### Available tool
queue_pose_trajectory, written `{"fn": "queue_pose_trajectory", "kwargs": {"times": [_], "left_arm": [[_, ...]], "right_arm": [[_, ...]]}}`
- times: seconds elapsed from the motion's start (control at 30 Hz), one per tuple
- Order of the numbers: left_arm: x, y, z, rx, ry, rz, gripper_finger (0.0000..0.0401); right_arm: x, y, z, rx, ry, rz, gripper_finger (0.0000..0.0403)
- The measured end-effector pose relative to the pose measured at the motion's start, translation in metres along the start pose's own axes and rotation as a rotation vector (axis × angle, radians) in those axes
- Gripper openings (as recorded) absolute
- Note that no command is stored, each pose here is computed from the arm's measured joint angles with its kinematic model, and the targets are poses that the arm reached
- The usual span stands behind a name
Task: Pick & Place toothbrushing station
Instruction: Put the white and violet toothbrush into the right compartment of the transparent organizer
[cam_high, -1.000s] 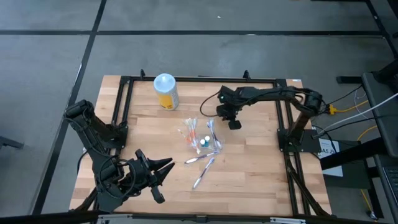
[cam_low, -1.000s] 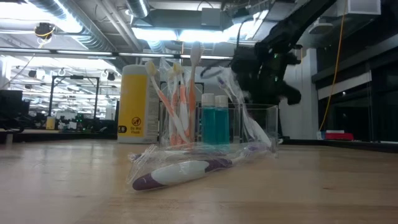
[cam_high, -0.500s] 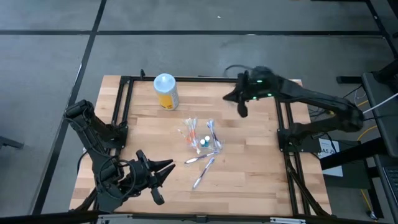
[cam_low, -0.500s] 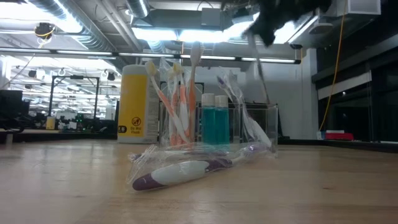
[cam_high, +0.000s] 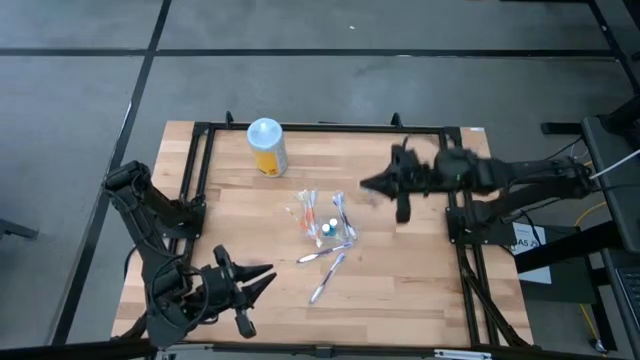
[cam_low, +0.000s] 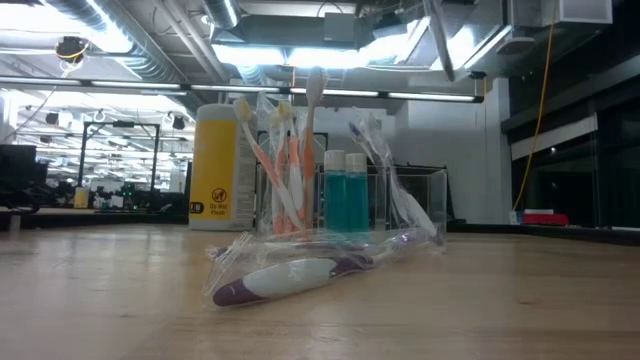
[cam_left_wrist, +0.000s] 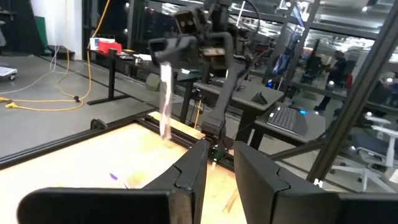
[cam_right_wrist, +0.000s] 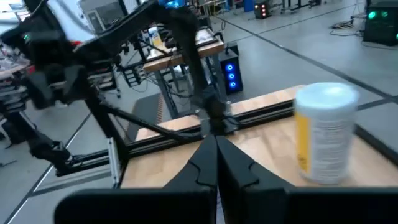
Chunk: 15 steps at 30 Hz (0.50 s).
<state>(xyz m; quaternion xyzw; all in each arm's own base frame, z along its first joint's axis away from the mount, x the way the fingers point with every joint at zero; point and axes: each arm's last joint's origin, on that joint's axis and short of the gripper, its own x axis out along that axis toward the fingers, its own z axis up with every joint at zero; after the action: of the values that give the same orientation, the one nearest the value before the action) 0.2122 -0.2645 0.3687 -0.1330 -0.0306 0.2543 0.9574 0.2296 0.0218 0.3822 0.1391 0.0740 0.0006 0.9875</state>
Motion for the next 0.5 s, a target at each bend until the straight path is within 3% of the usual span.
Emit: {"fn": "queue_pose_trajectory", "kwargs": {"times": [0.23, 0.5], "left_arm": [[-0.01, -0.001, -0.001, 0.002, 0.008, -0.029, 0.0074], [-0.028, -0.003, -0.001, -0.019, 0.023, -0.079, 0.0074]], "right_arm": [[0.037, 0.041, -0.032, -0.002, 0.025, -0.031, 0.0], [0.08, 0.046, -0.07, -0.015, 0.104, -0.129, 0.0]]}}
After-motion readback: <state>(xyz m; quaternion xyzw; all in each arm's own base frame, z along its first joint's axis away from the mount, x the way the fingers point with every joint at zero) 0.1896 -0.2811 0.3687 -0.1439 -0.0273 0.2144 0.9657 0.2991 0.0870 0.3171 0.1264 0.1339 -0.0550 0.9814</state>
